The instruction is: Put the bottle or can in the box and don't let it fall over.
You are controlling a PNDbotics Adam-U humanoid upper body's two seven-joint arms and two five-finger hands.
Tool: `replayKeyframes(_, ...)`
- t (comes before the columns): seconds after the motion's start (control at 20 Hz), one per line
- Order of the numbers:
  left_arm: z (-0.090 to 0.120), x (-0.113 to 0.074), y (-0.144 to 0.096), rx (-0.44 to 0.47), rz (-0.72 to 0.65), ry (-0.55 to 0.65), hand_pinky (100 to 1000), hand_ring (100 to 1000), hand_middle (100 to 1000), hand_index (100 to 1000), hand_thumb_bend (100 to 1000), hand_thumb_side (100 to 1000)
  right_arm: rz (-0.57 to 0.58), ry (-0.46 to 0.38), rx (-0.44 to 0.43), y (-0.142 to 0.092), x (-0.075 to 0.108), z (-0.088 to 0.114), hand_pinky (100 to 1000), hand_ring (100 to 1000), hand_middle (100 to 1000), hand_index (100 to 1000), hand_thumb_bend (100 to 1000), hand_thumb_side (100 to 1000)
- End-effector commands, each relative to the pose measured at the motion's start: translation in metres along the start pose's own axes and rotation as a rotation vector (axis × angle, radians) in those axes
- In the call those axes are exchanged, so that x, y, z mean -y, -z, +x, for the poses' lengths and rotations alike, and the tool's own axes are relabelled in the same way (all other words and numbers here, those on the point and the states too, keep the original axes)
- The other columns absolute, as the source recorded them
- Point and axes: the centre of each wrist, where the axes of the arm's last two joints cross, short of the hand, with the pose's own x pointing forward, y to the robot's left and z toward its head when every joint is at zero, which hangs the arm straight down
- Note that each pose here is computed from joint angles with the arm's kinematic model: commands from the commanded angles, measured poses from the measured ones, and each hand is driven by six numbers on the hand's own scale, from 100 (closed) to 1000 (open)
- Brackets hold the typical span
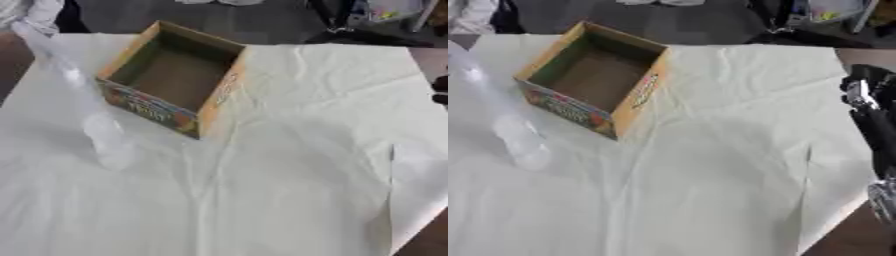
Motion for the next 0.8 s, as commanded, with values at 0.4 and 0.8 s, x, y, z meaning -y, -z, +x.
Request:
replayKeyframes(0.4,0.028,-0.039,0.024,0.061,-0.346,0.206,838,831,813,878,100,997,-0.003,-0.038,0.02,0.003,0.006,0.006,727,717,606,733,100,564)
replayKeyframes(0.8,0.047,-0.058,0.041,0.075,-0.485,0.251,841,832,813,880,100,1000,0.007,-0.037,0.02,0.003,0.006,0.006,727,716,605,733,100,562)
